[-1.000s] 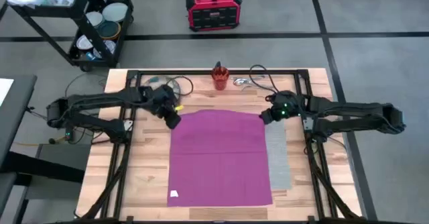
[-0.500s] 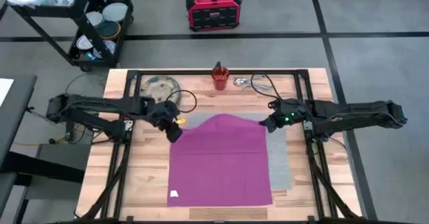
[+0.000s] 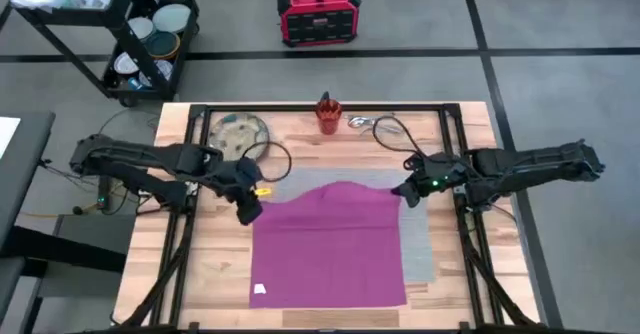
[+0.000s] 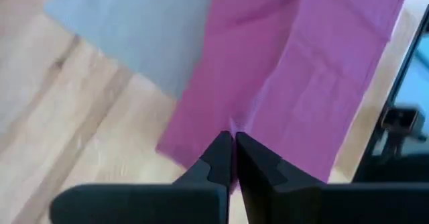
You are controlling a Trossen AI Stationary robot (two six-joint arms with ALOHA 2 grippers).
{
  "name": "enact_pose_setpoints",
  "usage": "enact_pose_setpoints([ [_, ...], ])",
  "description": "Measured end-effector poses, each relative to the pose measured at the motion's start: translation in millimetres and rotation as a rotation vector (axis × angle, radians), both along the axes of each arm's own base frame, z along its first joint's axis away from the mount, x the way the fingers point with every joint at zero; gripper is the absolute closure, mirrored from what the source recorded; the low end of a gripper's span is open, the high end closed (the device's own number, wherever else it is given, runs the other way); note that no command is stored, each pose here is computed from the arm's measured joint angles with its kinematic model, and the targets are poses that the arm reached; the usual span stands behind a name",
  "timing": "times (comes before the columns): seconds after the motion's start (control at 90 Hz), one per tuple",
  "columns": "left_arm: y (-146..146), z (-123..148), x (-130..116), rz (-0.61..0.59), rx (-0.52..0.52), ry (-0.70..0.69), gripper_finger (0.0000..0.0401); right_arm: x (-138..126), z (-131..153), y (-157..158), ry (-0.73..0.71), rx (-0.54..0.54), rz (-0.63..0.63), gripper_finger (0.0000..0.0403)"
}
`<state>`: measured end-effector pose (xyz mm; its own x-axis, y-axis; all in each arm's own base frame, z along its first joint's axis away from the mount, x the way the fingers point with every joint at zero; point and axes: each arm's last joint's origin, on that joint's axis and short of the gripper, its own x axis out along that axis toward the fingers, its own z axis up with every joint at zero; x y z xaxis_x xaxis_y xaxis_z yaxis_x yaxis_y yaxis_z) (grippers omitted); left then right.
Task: Set table place
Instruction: Fold the pink table napkin
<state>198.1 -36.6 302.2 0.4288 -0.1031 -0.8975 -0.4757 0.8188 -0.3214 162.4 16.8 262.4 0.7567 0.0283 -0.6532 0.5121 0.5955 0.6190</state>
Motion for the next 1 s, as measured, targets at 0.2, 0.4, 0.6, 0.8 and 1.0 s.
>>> enact_pose_setpoints([
  [0.2, -23, -3, -8, -0.052, -0.028, 0.038, 0.0401, -3, -1, 15, 0.008, 0.024, 0.012, 0.0403],
  [0.4, -38, -3, -12, -0.083, -0.052, 0.034, 0.0401, -3, -3, 32, 0.018, 0.071, 0.036, 0.0403],
  [0.6, -51, -1, -11, -0.116, -0.082, -0.010, 0.0401, 2, -10, 51, 0.055, 0.099, 0.061, 0.0403],
  [0.8, -69, -9, -2, -0.172, -0.107, -0.002, 0.0401, 13, -19, 71, 0.071, 0.127, 0.097, 0.0403],
  [1.0, -96, -32, 13, -0.263, -0.140, 0.077, 0.0401, 19, -26, 87, 0.066, 0.151, 0.111, 0.0403],
])
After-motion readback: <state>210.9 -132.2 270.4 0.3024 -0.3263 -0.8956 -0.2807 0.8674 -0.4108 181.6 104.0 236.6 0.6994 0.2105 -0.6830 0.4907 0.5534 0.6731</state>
